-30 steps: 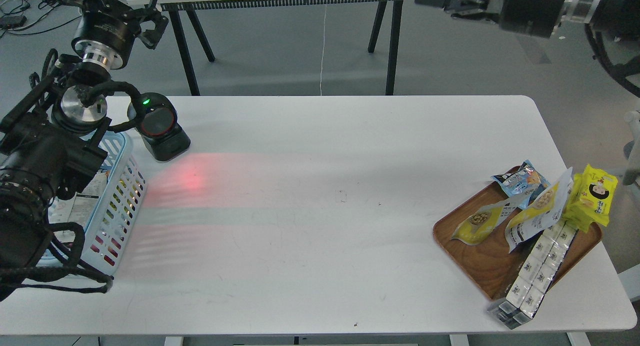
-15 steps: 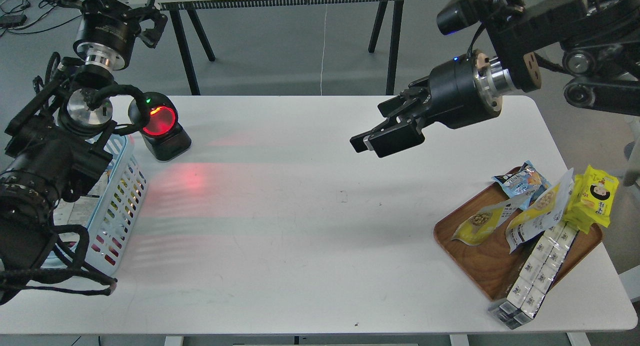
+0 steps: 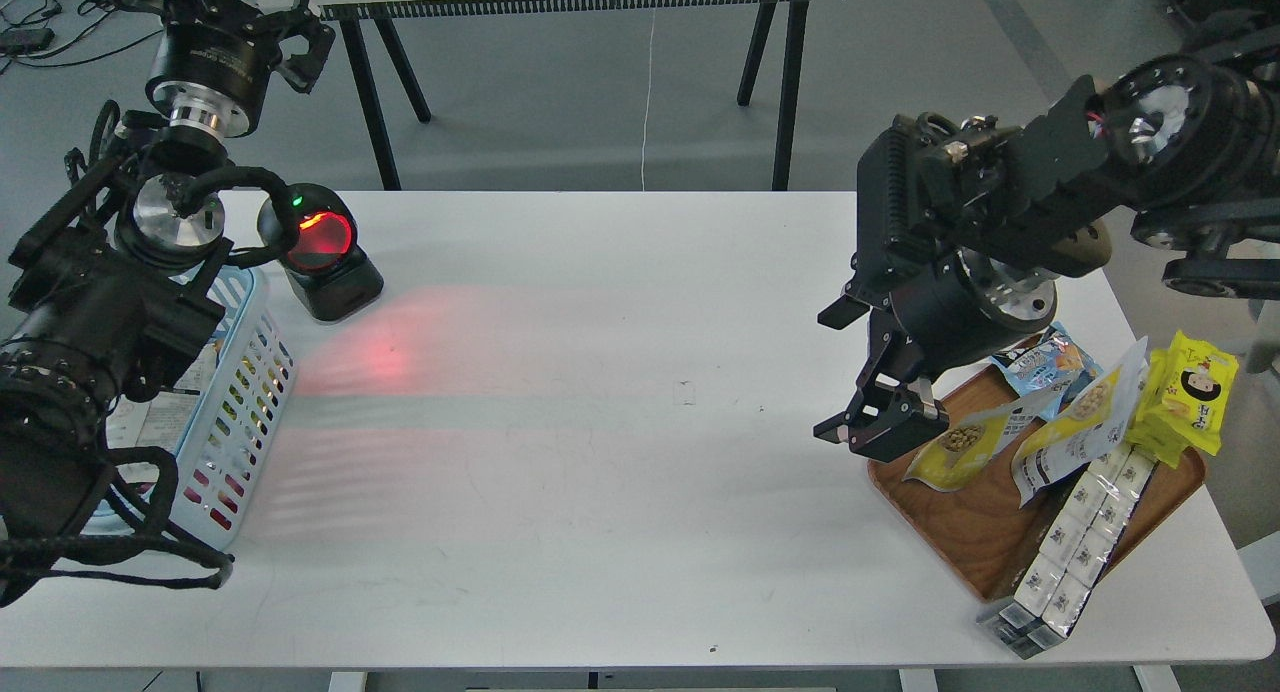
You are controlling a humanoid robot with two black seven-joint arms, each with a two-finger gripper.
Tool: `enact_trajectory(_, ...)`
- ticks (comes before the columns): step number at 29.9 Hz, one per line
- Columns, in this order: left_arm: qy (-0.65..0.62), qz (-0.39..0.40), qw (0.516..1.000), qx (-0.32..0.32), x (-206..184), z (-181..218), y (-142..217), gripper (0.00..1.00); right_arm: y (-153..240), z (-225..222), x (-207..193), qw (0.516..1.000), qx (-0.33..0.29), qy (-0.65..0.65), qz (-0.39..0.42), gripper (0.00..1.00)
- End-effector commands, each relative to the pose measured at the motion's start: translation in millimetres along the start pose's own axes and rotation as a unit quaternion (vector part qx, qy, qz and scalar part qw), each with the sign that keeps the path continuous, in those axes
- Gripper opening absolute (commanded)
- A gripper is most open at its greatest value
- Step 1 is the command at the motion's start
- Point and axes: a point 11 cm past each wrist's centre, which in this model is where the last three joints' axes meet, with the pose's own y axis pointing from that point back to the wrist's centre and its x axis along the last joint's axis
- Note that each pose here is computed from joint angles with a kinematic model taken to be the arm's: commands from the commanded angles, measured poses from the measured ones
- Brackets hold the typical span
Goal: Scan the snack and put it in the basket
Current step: 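Lower the right gripper onto the yellow snack pouch on the tray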
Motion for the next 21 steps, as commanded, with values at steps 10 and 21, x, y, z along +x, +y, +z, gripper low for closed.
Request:
enact_trajectory(10,-0.002,0.005,1.000,-0.002,4.6,2.0,2.3,1.00,-14.0,9.7,-86.5,0.995,0.000,0.036,-0.093,0.95)
enact_trajectory(21,-0.005,0.006,1.000,-0.004,5.9,4.9,2.4,1.00,-37.8,35.7,-141.1,0.992,-0.021,-0.018,-0.120,0.85)
